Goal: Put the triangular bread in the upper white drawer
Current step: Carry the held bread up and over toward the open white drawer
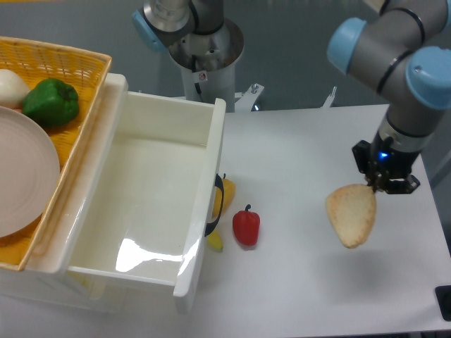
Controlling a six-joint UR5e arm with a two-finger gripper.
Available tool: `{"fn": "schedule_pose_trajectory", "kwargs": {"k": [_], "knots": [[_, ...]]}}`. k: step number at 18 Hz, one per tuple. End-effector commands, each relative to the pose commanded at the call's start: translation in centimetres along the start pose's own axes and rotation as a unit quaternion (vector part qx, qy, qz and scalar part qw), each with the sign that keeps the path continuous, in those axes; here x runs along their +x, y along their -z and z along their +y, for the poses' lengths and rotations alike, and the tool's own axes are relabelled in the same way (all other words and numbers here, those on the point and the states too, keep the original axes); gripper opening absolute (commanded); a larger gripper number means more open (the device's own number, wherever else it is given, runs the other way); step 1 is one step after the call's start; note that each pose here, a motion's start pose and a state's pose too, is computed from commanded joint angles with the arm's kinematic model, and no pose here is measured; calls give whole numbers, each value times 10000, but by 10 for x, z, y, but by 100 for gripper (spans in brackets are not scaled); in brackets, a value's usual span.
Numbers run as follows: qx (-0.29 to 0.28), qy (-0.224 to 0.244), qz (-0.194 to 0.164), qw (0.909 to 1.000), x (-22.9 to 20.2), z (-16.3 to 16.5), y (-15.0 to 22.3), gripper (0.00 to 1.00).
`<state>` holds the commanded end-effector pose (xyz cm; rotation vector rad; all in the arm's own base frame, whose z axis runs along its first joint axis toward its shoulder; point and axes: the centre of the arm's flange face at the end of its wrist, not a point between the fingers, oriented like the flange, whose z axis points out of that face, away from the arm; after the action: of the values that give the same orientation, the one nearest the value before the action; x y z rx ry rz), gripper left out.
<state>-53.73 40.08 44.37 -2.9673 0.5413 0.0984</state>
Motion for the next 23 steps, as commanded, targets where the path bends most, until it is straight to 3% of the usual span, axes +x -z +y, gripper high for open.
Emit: {"fn": "schedule_pose_trajectory", "kwargs": {"k": [8,13,18,23], "knots": [[627,649,-95,9959,37,-24,46,6],[908,1028,-154,9904,68,-64,73,6],[1656,1798,256,9693,94,-98,82,5],[1693,1659,435,9705,140,-126,82,4]]}}
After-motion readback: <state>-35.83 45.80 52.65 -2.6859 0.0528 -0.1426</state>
